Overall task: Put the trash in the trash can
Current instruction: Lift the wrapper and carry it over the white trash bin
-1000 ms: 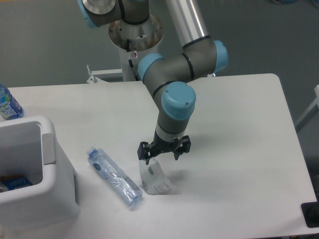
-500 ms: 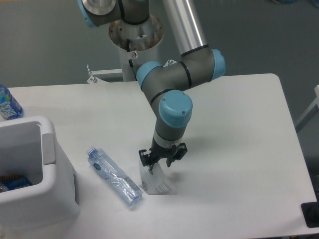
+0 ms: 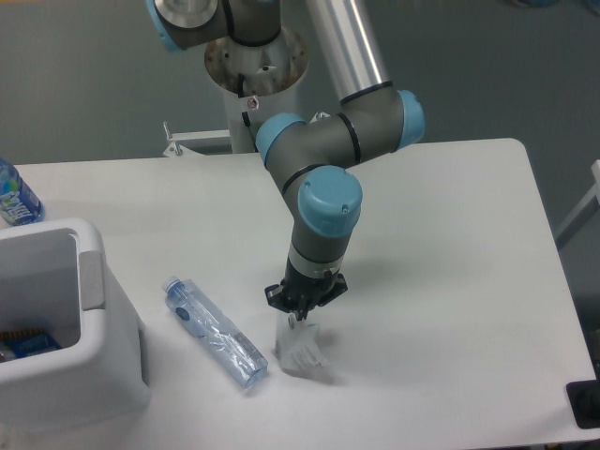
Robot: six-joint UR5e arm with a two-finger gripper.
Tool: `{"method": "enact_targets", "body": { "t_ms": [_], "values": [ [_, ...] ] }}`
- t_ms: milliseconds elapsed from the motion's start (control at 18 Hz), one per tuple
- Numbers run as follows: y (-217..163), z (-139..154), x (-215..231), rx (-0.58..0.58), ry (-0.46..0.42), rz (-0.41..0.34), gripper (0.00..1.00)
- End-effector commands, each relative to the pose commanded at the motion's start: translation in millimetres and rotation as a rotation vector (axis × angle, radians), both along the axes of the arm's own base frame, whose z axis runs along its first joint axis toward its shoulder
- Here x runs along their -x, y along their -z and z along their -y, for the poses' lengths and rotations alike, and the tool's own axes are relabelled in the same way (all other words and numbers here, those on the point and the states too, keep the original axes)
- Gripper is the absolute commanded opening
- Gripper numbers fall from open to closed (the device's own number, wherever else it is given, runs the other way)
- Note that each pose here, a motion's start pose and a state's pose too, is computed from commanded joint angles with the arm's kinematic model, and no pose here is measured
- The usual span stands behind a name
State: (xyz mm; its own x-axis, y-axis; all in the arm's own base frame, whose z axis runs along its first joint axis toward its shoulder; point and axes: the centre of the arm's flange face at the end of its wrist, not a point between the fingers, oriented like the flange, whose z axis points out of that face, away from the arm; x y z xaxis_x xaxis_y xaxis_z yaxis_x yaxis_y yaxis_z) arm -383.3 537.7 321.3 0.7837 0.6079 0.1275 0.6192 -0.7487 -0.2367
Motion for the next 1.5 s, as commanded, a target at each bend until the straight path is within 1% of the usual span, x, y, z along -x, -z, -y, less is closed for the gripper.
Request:
{"method": "enact_targets", "body": {
  "t_ms": [111,222,333,389,500,722,889,1111,1222,1389,1500],
  "values": [
    [-35.8,-8.5,11.0,-0.05,-0.011,-0.05,0.0],
    [-71.3,-15.4,25.0,-0.104,-0.084,-0.082,0.0],
    [-105.3,-18.1,36.1,-0.154,-0.127,-0.118,0.0],
    [-117.7,-18.6,38.0,-0.171,-0.13,-0.133,0.0],
    [-129.8,-14.2,44.9,-0.195,-0.154,-0.143,0.0],
    [-163.9,-3.4,41.5,-0.279,-0.213,-0.14,0.0],
    [-195.7,-2.6,32.0,-0.363,-0.221,-0.115,0.0],
    [-210.8,-7.4,23.6,-0.402,-0.251,-0.092,0.0],
    [-225.2,-6.2,14.4,-0.434,-0.261,-0.079,0.0],
    [-243.4,-16.4,-16.3,-0.48,-0.234,-0.051,0.0],
    [-257.5,-21.1,-41.7,-0.498,-0.203,-0.054,0.0]
  ]
}}
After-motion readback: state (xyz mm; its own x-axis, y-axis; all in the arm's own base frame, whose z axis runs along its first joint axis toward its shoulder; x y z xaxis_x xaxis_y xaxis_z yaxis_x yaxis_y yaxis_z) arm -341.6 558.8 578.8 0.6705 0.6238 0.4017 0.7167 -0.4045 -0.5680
